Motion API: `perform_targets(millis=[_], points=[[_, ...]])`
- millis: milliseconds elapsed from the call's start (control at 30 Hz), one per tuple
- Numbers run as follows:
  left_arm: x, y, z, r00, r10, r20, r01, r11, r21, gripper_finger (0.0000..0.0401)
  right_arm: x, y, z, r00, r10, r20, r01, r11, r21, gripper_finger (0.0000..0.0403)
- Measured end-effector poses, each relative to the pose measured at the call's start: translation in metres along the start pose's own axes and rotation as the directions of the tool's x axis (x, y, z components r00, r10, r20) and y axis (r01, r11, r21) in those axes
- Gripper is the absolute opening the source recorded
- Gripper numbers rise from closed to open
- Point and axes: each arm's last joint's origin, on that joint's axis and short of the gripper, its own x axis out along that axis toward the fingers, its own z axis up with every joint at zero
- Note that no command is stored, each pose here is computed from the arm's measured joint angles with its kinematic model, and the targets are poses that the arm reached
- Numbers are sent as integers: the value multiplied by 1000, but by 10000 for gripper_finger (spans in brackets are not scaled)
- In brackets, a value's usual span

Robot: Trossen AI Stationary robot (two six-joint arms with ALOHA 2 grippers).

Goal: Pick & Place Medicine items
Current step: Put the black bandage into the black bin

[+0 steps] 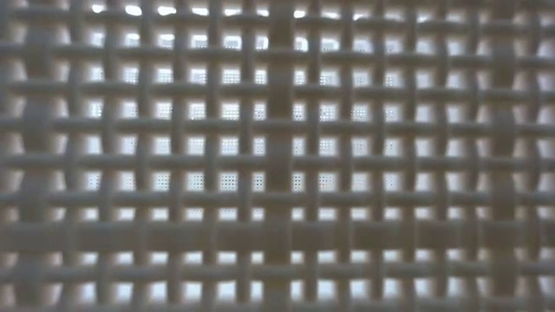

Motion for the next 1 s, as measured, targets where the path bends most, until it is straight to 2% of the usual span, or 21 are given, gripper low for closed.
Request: perform_targets(millis=[133, 300, 467, 633, 1000], points=[[0, 0, 0, 1000, 0, 0, 0, 1000, 0, 393, -11, -12, -1, 991, 109, 75, -109, 994, 1, 171], [0, 0, 0, 1000, 0, 0, 0, 1000, 0, 393, -22, -27, -4, 993, 57, 104, -68, 993, 101, 171], [0, 0, 0, 1000, 0, 0, 0, 1000, 0, 393, -23, -29, -4, 994, 36, 106, -61, 968, 245, 171], [0, 0, 0, 1000, 0, 0, 0, 1000, 0, 393, -22, -30, -5, 996, -27, 79, 6, 967, 256, 171], [0, 0, 0, 1000, 0, 0, 0, 1000, 0, 393, -19, -27, -4, 997, -13, 74, -6, 970, 245, 171]])
